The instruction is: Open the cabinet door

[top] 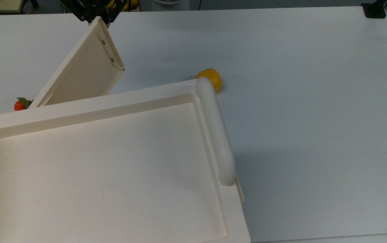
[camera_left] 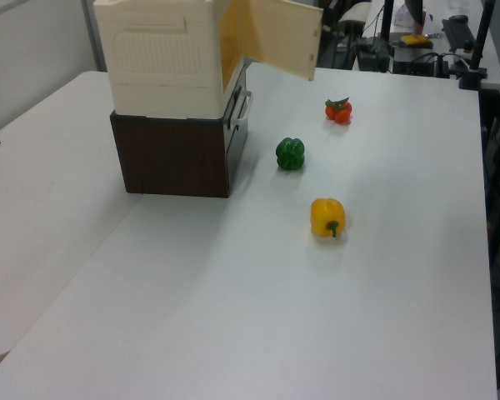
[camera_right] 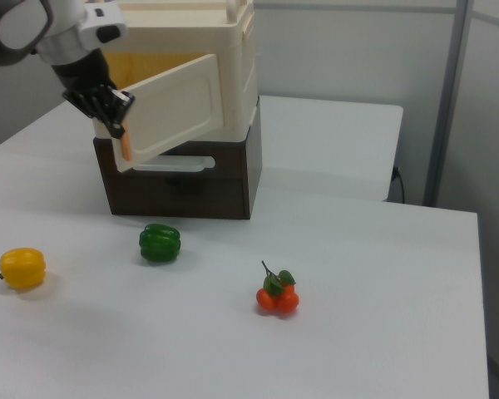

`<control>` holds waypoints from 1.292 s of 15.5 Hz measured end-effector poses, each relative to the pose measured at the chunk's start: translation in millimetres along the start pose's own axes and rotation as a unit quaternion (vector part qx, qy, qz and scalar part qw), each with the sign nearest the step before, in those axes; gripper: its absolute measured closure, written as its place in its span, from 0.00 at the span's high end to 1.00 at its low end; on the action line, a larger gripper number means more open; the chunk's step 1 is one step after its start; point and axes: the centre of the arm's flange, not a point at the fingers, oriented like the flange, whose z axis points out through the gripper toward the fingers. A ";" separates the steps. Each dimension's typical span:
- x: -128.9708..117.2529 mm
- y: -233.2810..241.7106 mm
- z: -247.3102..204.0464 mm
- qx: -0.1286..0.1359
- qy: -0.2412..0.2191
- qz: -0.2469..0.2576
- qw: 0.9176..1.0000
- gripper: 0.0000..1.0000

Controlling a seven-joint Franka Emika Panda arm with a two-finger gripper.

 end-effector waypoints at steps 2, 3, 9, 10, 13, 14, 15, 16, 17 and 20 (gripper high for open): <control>-4.9 28.3 -1.6 -0.009 -0.003 0.010 1.000 0.03; -7.4 42.8 -0.8 -0.014 -0.005 0.011 1.000 0.02; -20.0 105.6 10.4 -0.033 -0.020 0.010 0.999 0.02; -21.9 113.3 9.4 -0.035 -0.020 0.012 0.999 0.02; -29.4 137.5 5.5 -0.042 -0.023 0.030 0.998 0.09; -34.2 144.9 3.8 -0.041 -0.031 0.037 0.998 0.19; -40.3 151.6 0.4 -0.039 -0.043 0.044 0.997 0.29; -47.8 156.6 -5.3 -0.035 -0.060 0.051 0.996 0.39; -55.7 159.4 -13.2 -0.029 -0.077 0.056 0.995 0.47; -74.0 153.4 -46.4 -0.010 -0.113 0.060 0.992 0.78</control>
